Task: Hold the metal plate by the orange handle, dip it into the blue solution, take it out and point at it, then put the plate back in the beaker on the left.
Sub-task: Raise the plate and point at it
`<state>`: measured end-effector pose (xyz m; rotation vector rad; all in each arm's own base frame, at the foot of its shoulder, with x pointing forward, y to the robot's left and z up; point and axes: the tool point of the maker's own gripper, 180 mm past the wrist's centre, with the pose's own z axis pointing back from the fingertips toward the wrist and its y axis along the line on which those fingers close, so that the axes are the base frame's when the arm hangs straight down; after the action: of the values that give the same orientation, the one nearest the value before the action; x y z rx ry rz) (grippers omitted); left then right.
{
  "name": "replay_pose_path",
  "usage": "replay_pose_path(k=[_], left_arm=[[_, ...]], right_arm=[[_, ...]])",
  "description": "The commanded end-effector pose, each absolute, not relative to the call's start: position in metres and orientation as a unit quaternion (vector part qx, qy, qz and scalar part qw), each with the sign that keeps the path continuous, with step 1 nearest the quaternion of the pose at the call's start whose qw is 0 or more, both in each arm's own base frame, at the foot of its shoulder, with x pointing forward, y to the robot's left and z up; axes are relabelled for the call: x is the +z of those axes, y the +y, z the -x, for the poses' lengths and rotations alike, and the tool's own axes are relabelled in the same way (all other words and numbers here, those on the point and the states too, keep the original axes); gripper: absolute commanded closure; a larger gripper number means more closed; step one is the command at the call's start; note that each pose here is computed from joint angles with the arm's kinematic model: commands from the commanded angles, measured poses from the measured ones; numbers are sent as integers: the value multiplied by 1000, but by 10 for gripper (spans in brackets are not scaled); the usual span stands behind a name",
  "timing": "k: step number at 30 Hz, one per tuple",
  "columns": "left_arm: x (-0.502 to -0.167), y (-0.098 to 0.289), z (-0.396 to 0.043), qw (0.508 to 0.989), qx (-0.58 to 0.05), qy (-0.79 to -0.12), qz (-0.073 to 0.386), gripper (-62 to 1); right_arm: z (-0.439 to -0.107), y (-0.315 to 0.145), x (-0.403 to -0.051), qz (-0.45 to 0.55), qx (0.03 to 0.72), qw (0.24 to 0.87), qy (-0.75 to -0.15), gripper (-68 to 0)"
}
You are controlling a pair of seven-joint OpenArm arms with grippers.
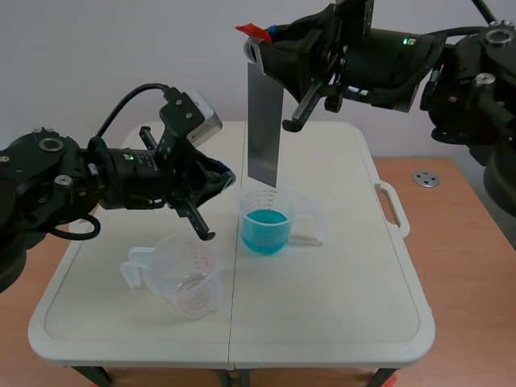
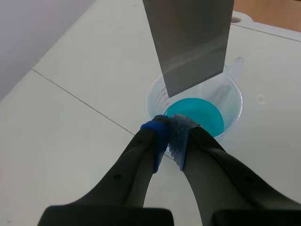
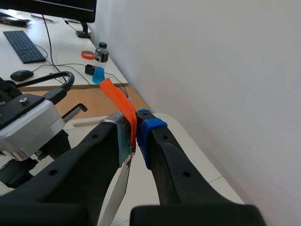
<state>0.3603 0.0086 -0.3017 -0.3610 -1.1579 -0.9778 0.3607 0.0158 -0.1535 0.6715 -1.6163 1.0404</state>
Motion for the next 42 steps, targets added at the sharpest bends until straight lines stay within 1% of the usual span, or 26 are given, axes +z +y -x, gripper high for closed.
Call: replay_pose_path(k=[1, 4, 16, 20, 25, 30, 34, 36, 39, 42], left_arm=[[-286, 9, -370, 699, -437, -544, 157, -19], [-289, 12, -373, 701, -439, -542, 149, -19], [-290, 14, -374, 701, -434, -545, 148, -19], [-286, 35, -381, 711, -412, -556, 126, -19], [-267, 84, -384, 721, -373, -575, 101, -19], [-244, 151, -375, 731, -350, -583, 55, -19], [-229, 217, -364, 747, -324, -581, -8, -19], [-226, 252, -357, 758, -310, -571, -50, -19], [-226, 303, -341, 776, -286, -550, -119, -19], [-231, 346, -318, 793, -258, -522, -177, -19]], right_arm=[[-362, 13, -133, -281, 434, 503, -693, -13], [-362, 13, -133, -281, 434, 503, -693, -13], [-362, 13, -133, -281, 434, 503, -693, -13], [-362, 13, -133, -281, 434, 503, -693, -13], [-362, 13, -133, -281, 434, 503, -693, -13], [-362, 13, -133, -281, 434, 503, -693, -13], [-362, 13, -133, -281, 434, 503, -693, -13], [-362, 13, -133, -281, 434, 503, -693, -13], [-362, 13, -133, -281, 433, 503, -693, -13], [-361, 14, -130, -284, 431, 500, -695, -13]])
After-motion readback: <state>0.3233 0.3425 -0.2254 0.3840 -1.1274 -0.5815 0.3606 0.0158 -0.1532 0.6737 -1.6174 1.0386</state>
